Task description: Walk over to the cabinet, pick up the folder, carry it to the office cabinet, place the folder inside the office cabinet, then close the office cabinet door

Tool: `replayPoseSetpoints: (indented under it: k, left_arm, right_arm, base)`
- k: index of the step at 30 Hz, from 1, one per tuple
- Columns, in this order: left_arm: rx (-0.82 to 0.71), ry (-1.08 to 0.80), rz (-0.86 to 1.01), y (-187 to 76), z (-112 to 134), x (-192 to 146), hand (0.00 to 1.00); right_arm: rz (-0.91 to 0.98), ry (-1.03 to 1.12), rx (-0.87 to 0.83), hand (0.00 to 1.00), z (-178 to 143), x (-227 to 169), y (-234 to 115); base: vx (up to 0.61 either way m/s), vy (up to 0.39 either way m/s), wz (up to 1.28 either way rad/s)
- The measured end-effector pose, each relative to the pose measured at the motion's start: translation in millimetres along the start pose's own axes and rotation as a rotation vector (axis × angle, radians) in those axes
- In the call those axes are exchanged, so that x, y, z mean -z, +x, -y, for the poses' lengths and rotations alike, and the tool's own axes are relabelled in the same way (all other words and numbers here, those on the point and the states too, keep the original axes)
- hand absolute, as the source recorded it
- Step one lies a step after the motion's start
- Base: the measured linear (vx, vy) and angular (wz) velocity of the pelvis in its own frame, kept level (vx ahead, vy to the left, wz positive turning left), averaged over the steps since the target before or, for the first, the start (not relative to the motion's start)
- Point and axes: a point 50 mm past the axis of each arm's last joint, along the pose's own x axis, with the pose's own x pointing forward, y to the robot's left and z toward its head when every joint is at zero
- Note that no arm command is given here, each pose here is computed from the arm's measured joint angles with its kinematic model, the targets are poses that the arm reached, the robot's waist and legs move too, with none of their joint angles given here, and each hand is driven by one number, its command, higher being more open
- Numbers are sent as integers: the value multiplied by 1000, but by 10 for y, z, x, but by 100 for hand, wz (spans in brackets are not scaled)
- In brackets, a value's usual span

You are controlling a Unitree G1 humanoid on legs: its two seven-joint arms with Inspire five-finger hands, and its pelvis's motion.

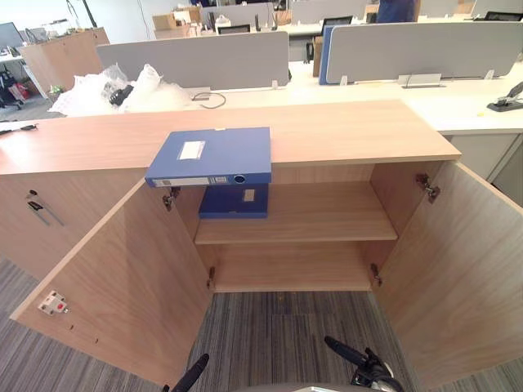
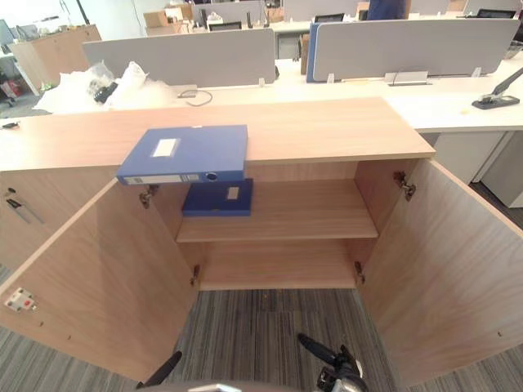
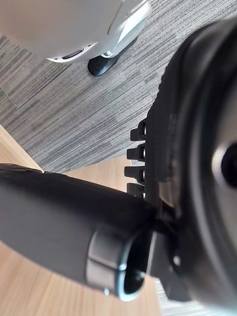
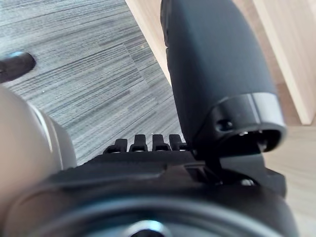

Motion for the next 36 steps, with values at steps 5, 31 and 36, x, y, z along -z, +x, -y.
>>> replayPoseSetpoints:
  k: [5,31,36]
  left_arm:
    - [0,12,5,4,-7,-16,100]
    - [43,-2,5,26,-10,-86,100]
    - [140,-80,16,20,205,-148,100]
  right_arm:
    - [21,-30,-36,100,-111,-22,-8]
    - [-76,27,-51,100,-207,207,-54]
    - [-77,21,-57,100,-194,198,-47]
  base:
    - [120,-144,26]
    - [178,-67,6]
    - [33,-17,17]
